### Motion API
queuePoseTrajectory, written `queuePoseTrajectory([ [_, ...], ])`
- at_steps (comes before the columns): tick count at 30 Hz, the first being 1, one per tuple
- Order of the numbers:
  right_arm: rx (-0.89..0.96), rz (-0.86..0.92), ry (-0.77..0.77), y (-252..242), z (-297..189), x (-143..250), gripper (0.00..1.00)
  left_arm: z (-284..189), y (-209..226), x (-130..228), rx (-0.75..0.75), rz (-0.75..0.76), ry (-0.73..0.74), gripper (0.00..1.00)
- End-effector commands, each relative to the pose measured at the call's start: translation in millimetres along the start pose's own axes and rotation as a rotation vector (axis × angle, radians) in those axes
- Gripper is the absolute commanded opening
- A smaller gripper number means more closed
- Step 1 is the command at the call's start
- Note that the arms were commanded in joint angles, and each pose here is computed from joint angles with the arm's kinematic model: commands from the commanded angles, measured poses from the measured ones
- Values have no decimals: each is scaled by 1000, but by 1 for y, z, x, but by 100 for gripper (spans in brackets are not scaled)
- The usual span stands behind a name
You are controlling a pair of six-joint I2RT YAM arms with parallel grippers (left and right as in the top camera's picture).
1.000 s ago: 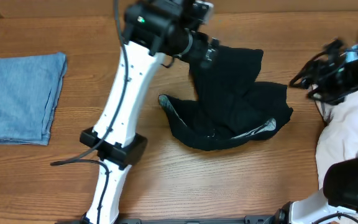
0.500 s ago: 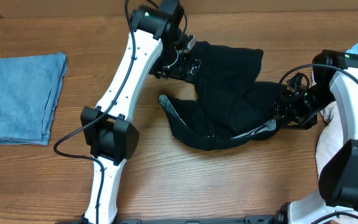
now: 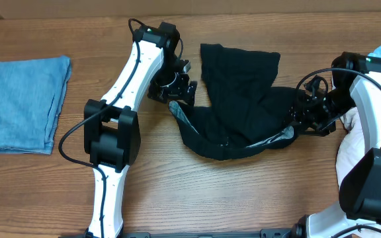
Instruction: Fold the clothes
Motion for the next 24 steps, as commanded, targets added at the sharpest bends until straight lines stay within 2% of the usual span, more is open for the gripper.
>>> queuePoseTrajectory([
  [1,-7,-12,-6,3,-1,2,55,0,2,3,10,5,15,91],
  [5,-7,-12,-5,3,-1,2,54,0,2,5,9,-4,29,84],
  [12,-7,-18,-20,3,-1,0,55,2,3,6,7,-19,42,84],
  [16,-7,-42,-30,8,1,-2,50,2,4,6,-1,-19,41,84],
  [19,-3,-55,-20,11,8,-2,50,2,5,6,-18,-25,35,85],
  [20,-3,-55,-15,10,12,-2,50,2,5,5,-17,-24,34,83],
  [23,-3,-48,-1,7,17,0,50,2,5,6,-18,-25,36,68],
  [24,-3,-48,-1,7,17,0,48,2,5,6,-17,-26,39,59],
])
Point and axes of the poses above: each gripper's point midway between its finger pads, its own z axis out along the fingers, its own y axis along the line the jaws close on, x = y × z, the point moved 10 cm from there along -z, back along the fingers, and after that the axes turned 3 degrees about -z, right-handed, at the moved point
